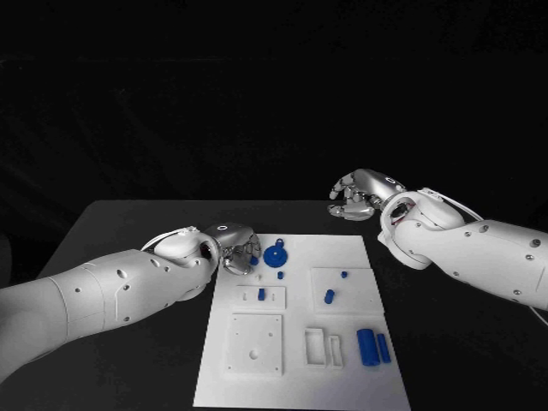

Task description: Assemble the parts on the task board

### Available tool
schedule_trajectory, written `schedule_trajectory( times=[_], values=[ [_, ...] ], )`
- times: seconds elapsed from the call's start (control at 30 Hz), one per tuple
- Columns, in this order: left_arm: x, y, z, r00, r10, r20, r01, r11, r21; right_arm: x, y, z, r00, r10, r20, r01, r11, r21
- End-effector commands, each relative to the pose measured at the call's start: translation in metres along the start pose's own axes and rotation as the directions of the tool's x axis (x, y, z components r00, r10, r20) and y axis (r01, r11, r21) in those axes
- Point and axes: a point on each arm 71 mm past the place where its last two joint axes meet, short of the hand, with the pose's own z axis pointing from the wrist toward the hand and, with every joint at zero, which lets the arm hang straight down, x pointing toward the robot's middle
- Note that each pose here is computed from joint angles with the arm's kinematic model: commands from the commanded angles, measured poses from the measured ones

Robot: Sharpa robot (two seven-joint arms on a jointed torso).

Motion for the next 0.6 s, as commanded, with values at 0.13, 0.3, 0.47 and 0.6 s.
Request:
schedule_trajectory(
  times=[0.13,0.3,0.47,0.6],
  values=[
    [-0.0005,0.0023,-0.0005,1.0,0.001,0.02,-0.001,1.0,-0.005,0.001,0.001,0.0001,1.0,-0.005,-0.011,0.005,1.0,-0.011],
    [-0.0034,0.0025,-0.0016,0.998,-0.012,0.059,0.012,1.0,0.005,0.0012,0.0009,0.0001,1.0,-0.005,-0.012,0.005,1.0,-0.011],
    [-0.0061,0.0025,-0.0029,0.995,-0.026,0.096,0.024,1.0,0.02,0.0014,0.0008,0.0,1.0,-0.005,-0.012,0.005,1.0,-0.01],
    [-0.0071,0.0027,-0.0033,0.994,-0.031,0.107,0.029,0.999,0.023,0.0018,0.0008,0.0,1.0,-0.005,-0.013,0.005,1.0,-0.01]
  ],
)
